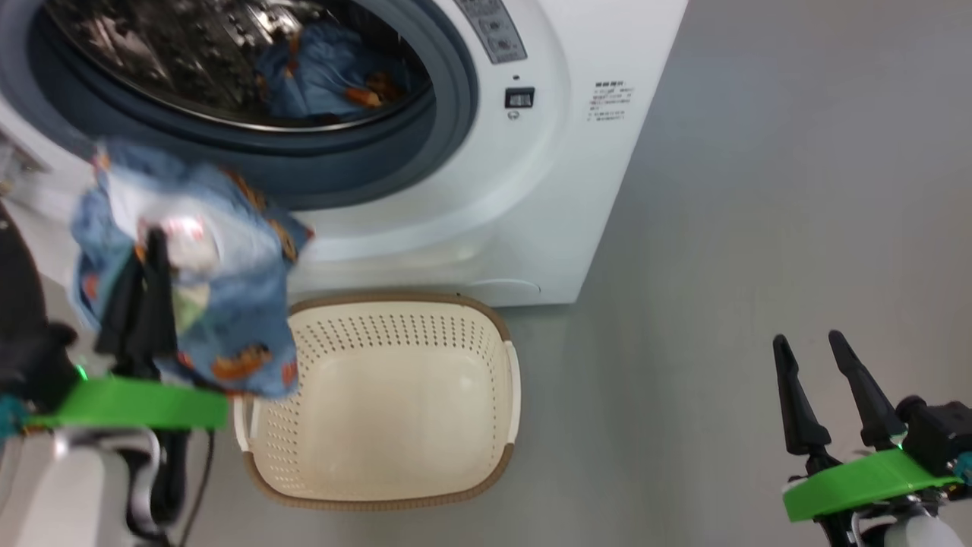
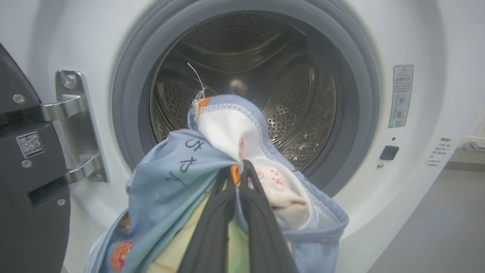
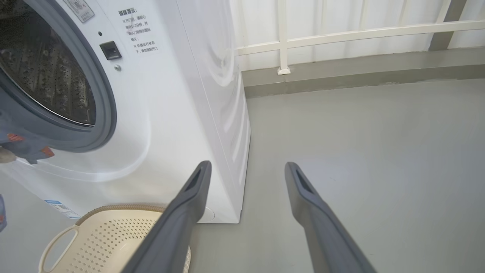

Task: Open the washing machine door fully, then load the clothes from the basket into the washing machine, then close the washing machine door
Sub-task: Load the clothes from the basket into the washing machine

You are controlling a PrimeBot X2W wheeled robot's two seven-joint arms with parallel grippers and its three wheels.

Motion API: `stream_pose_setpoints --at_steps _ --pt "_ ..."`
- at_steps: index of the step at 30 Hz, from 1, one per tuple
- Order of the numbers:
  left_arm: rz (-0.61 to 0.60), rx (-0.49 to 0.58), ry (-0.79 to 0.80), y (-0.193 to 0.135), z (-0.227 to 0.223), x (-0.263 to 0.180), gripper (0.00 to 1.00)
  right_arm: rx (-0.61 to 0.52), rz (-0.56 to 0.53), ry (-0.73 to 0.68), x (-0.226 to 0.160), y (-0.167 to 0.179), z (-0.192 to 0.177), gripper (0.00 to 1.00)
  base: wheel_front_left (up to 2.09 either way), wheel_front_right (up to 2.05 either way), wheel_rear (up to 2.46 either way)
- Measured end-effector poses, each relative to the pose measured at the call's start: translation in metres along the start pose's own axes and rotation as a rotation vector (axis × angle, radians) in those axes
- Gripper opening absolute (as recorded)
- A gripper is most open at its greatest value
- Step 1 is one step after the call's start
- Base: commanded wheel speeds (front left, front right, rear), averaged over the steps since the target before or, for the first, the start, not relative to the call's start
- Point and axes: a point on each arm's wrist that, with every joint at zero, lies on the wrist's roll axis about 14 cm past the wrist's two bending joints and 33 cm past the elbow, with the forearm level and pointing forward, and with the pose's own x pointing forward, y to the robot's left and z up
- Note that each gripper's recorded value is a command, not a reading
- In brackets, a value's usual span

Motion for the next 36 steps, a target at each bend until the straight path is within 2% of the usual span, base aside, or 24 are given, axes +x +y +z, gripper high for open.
stream_pose_setpoints --at_steps 11,27,31,36 --pt "-0.097 0.029 -0.016 -0.012 -0.012 0.091 0.00 0.019 -0.047 0.031 0.013 -0.009 -0.016 1.00 0.00 0.00 0.00" --pt "-0.130 0.037 0.160 -0.021 -0.084 0.175 0.00 0.023 -0.121 0.073 0.006 -0.026 -0.031 1.00 0.00 0.00 0.00" --pt "-0.135 0.054 0.151 -0.023 -0.084 0.193 0.00 0.019 -0.122 0.071 0.008 -0.026 -0.030 1.00 0.00 0.00 0.00" --pt "-0.151 0.092 0.055 -0.029 -0.059 0.220 0.00 0.015 -0.135 0.086 0.006 -0.031 -0.034 1.00 0.00 0.00 0.00"
